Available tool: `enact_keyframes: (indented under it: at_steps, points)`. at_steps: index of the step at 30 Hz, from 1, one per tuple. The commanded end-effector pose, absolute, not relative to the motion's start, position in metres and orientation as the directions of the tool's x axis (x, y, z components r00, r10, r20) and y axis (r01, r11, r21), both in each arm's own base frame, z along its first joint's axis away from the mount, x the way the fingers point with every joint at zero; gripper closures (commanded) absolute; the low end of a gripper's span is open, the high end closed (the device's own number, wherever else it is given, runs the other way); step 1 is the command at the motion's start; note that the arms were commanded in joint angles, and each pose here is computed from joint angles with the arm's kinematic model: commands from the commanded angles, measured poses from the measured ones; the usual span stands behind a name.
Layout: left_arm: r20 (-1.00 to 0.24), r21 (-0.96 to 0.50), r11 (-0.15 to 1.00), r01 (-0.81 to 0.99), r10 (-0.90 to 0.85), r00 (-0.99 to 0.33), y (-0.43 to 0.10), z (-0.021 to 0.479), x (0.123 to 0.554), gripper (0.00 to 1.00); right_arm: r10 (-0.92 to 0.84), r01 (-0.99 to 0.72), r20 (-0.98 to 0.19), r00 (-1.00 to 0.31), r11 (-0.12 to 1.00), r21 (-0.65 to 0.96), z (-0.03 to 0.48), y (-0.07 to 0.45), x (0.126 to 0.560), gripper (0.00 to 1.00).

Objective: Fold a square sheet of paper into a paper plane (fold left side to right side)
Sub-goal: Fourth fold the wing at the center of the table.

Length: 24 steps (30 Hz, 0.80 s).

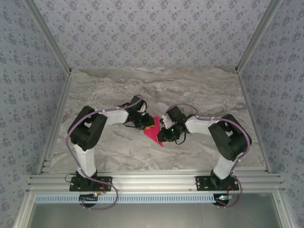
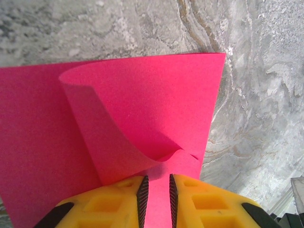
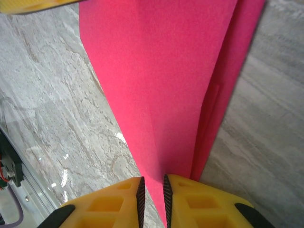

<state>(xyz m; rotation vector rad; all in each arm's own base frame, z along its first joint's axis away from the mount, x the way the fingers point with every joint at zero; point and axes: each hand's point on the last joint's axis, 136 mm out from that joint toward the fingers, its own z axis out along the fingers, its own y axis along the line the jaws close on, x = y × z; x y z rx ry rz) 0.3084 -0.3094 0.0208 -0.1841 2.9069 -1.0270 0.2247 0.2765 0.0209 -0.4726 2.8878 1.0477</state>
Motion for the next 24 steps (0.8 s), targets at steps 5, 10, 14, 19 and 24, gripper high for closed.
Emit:
enact_keyframes:
  at_steps: [5,10,14,19,24]
  points:
    - [0.067,-0.501,0.851,-0.154,-0.139,-0.988,-0.284,-0.015,0.285,0.77,-0.311,-0.249,0.013,-0.95,0.786,0.566,0.0,0.258,0.189,0.8]
    - [0.066,-0.501,0.852,-0.154,-0.14,-0.988,-0.284,-0.015,0.286,0.77,-0.313,-0.246,0.042,-0.949,0.815,0.525,-0.005,0.248,0.181,0.81]
    - [0.065,-0.502,0.851,-0.155,-0.141,-0.988,-0.284,-0.015,0.286,0.77,-0.303,-0.247,0.031,-0.953,0.828,0.504,-0.005,0.243,0.181,0.8]
    - [0.065,-0.504,0.85,-0.154,-0.141,-0.988,-0.284,-0.014,0.286,0.77,-0.306,-0.28,-0.038,-0.951,0.802,0.528,0.016,0.251,0.191,0.8]
    - [0.063,-0.505,0.849,-0.153,-0.14,-0.988,-0.284,-0.013,0.286,0.77,-0.296,-0.318,-0.136,-0.945,0.743,0.589,0.053,0.267,0.202,0.8]
